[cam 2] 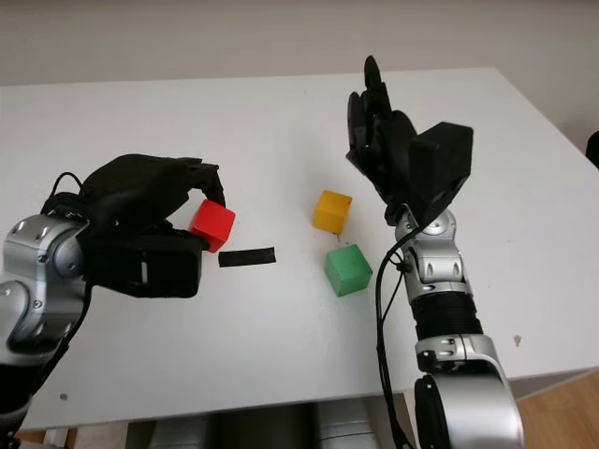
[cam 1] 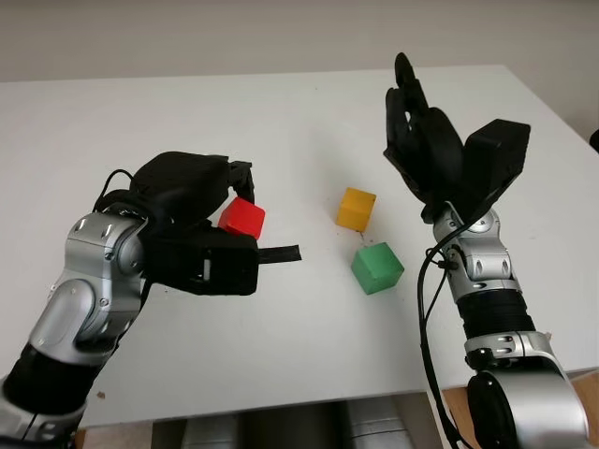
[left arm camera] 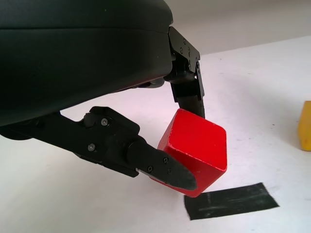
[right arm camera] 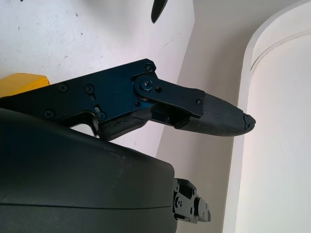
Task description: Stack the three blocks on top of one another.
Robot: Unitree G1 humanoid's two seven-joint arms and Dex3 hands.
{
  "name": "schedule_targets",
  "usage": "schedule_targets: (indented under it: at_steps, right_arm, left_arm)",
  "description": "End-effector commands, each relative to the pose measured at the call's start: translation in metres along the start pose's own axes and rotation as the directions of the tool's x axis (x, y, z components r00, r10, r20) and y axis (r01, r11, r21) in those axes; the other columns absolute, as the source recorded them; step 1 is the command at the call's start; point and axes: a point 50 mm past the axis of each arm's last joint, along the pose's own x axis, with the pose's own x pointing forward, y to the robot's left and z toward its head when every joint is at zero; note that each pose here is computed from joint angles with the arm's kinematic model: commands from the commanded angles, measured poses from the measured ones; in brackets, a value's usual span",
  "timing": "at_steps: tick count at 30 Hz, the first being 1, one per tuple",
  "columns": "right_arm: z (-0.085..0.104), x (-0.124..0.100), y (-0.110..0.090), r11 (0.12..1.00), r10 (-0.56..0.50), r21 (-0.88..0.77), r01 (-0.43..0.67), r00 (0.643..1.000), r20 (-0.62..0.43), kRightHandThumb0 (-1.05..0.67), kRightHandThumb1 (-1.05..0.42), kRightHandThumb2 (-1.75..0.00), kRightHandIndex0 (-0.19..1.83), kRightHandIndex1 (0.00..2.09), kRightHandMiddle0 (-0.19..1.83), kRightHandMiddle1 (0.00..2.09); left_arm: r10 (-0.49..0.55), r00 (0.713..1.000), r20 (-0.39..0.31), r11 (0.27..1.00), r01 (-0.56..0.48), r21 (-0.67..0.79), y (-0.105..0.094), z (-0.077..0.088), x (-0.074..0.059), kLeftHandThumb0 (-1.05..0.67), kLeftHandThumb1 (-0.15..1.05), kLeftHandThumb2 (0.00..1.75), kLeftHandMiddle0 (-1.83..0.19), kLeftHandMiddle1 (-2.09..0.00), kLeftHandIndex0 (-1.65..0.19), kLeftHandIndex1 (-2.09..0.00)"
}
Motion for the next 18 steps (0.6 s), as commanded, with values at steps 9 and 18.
schedule_targets:
  at_steps: [9, 18]
  right_arm:
    - [0.007, 0.002, 0.002, 1.0, 0.002, -0.003, -0.002, 1.0, 0.03, -0.77, -1.05, -0.72, -0.19, 0.0, -0.19, 0.0]
    - [0.006, 0.001, 0.001, 1.0, -0.001, 0.005, 0.001, 0.999, 0.034, -0.78, -1.05, -0.7, -0.19, 0.0, -0.19, 0.0]
  left_arm:
    - [0.017, 0.998, 0.061, 0.998, -0.014, -0.061, -0.009, 0.013, 0.014, -0.34, 0.99, 0.05, -0.21, -0.05, -0.41, -1.29]
    - [-0.018, 0.998, 0.063, 0.992, 0.026, -0.12, -0.027, 0.017, 0.019, -0.32, 1.04, 0.06, -0.16, -0.05, -0.25, -1.52]
